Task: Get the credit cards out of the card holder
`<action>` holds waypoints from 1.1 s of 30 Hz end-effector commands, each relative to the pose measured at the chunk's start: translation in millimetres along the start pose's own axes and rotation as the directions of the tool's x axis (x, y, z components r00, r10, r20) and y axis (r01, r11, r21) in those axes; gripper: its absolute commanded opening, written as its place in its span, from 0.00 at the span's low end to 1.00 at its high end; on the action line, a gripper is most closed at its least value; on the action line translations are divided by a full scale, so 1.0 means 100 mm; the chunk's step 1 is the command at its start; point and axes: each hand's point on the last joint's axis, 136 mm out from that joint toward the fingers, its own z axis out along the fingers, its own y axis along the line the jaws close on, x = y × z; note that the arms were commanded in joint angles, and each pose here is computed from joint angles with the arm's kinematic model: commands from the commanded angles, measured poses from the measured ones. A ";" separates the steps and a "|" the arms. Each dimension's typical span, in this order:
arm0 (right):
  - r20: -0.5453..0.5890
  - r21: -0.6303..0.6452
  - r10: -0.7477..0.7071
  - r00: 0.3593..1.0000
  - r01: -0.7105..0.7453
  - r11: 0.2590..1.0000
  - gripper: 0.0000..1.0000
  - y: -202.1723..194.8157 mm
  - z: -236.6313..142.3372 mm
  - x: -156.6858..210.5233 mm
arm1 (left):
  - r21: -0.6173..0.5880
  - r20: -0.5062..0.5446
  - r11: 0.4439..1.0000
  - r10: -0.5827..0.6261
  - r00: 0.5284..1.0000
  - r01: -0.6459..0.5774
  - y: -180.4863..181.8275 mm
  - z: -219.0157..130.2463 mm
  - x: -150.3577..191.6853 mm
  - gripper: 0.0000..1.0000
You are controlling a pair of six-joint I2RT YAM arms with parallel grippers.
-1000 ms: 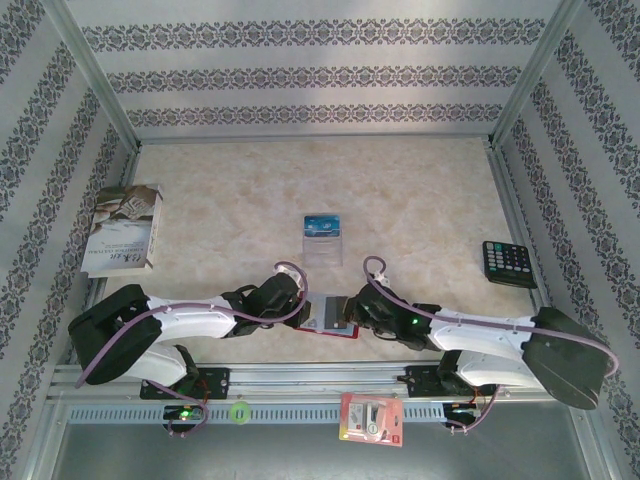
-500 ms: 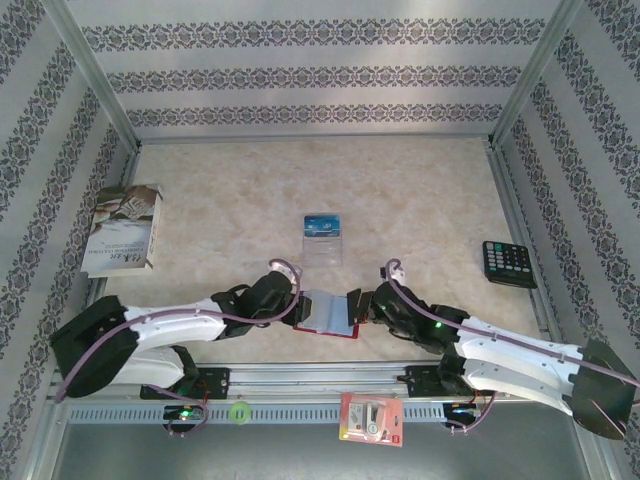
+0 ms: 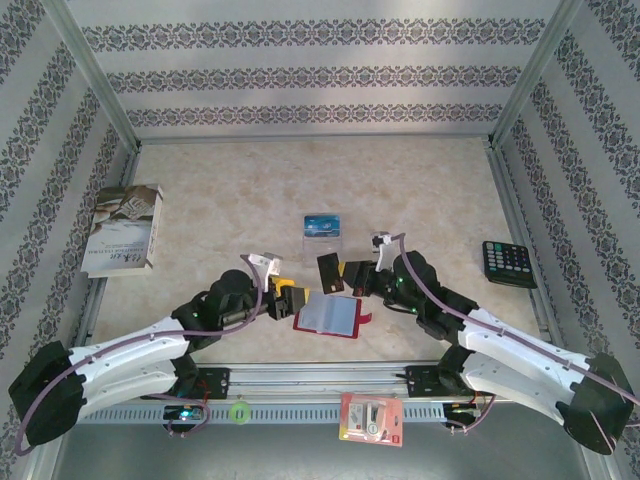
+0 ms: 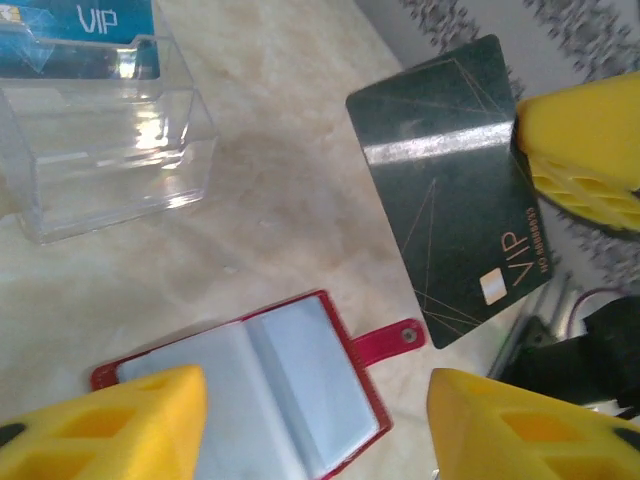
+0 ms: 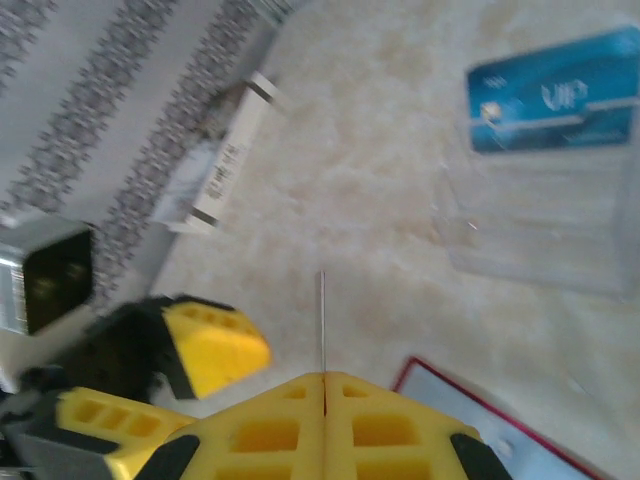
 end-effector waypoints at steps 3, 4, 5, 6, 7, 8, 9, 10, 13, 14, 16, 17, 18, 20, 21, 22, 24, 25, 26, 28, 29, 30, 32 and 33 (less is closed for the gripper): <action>0.057 -0.228 0.023 0.998 -0.009 0.974 0.00 0.41 0.00 -0.16 | 0.215 0.177 0.977 -0.031 0.984 -0.008 -0.37 -0.21 -0.40 0.56; 0.055 -0.243 0.027 0.998 -0.013 0.970 0.00 0.44 0.00 -0.16 | 0.234 0.193 0.972 -0.044 0.980 -0.003 -0.37 -0.23 -0.43 0.57; 0.054 -0.251 0.030 0.998 -0.015 0.968 0.00 0.45 0.01 -0.15 | 0.250 0.202 0.968 -0.056 0.978 0.003 -0.37 -0.25 -0.45 0.57; 0.050 -0.261 0.035 0.998 -0.021 0.965 0.00 0.47 0.02 -0.16 | 0.261 0.205 0.965 -0.061 0.977 0.006 -0.38 -0.26 -0.46 0.57; 0.045 -0.272 0.037 0.998 -0.023 0.962 0.00 0.48 0.02 -0.14 | 0.262 0.206 0.965 -0.062 0.977 0.006 -0.38 -0.26 -0.46 0.57; 0.047 -0.287 0.040 0.998 -0.025 0.958 0.00 0.52 0.02 -0.15 | 0.262 0.204 0.965 -0.065 0.977 0.009 -0.38 -0.25 -0.47 0.57; 0.046 -0.301 0.039 0.998 -0.024 0.953 0.00 0.54 0.02 -0.15 | 0.264 0.203 0.965 -0.070 0.977 0.014 -0.37 -0.25 -0.47 0.56; 0.046 -0.314 0.037 0.998 -0.021 0.949 0.00 0.58 0.01 -0.15 | 0.269 0.207 0.963 -0.079 0.975 0.020 -0.37 -0.25 -0.48 0.56; 0.044 -0.337 0.034 0.998 -0.017 0.941 0.00 0.63 -0.01 -0.13 | 0.312 0.228 0.949 -0.118 0.966 0.042 -0.37 -0.29 -0.54 0.54; 0.049 -0.348 0.033 0.998 -0.014 0.937 0.00 0.66 -0.02 -0.14 | 0.326 0.231 0.944 -0.127 0.965 0.046 -0.38 -0.29 -0.56 0.54; 0.045 -0.354 0.033 0.998 -0.015 0.935 0.00 0.68 -0.02 -0.13 | 0.356 0.240 0.933 -0.137 0.961 0.044 -0.43 -0.31 -0.59 0.51; 0.043 -0.357 0.032 0.999 -0.014 0.934 0.00 0.70 -0.01 -0.13 | 0.367 0.240 0.930 -0.136 0.961 0.040 -0.45 -0.31 -0.60 0.49; 0.039 -0.358 0.030 0.999 -0.014 0.934 0.00 0.70 -0.01 -0.11 | 0.375 0.240 0.926 -0.136 0.961 0.038 -0.48 -0.32 -0.61 0.47; 0.037 -0.367 0.026 0.999 -0.011 0.930 0.00 0.73 0.00 -0.11 | 0.390 0.242 0.920 -0.135 0.961 0.031 -0.52 -0.33 -0.64 0.43; 0.036 -0.367 0.027 0.999 -0.012 0.930 0.00 0.74 0.01 -0.11 | 0.395 0.244 0.918 -0.132 0.961 0.026 -0.53 -0.34 -0.65 0.41; 0.035 -0.369 0.026 0.999 -0.011 0.929 0.00 0.75 0.02 -0.10 | 0.400 0.247 0.916 -0.134 0.960 0.024 -0.55 -0.35 -0.66 0.39; 0.035 -0.367 0.027 0.999 -0.012 0.930 0.00 0.74 0.03 -0.10 | 0.412 0.249 0.911 -0.133 0.959 0.020 -0.57 -0.37 -0.67 0.35; 0.036 -0.364 0.030 0.999 -0.015 0.931 0.00 0.73 0.04 -0.09 | 0.412 0.249 0.911 -0.136 0.959 0.022 -0.57 -0.37 -0.66 0.32; 0.037 -0.358 0.032 0.999 -0.016 0.933 0.00 0.72 0.04 -0.09 | 0.413 0.250 0.910 -0.138 0.958 0.024 -0.57 -0.38 -0.66 0.31; 0.039 -0.351 0.037 0.999 -0.021 0.936 0.00 0.70 0.05 -0.09 | 0.415 0.249 0.909 -0.142 0.958 0.027 -0.57 -0.38 -0.65 0.26; 0.039 -0.348 0.039 0.998 -0.023 0.937 0.00 0.69 0.06 -0.09 | 0.417 0.250 0.909 -0.145 0.957 0.029 -0.56 -0.38 -0.65 0.26; 0.037 -0.345 0.041 0.998 -0.026 0.938 0.00 0.68 0.07 -0.08 | 0.420 0.246 0.907 -0.148 0.958 0.032 -0.57 -0.38 -0.64 0.26; 0.034 -0.344 0.048 0.998 -0.033 0.938 0.00 0.67 0.08 -0.07 | 0.428 0.242 0.903 -0.153 0.958 0.036 -0.58 -0.38 -0.65 0.26; 0.034 -0.343 0.052 0.998 -0.037 0.938 0.00 0.66 0.09 -0.07 | 0.434 0.240 0.900 -0.152 0.959 0.034 -0.59 -0.37 -0.65 0.26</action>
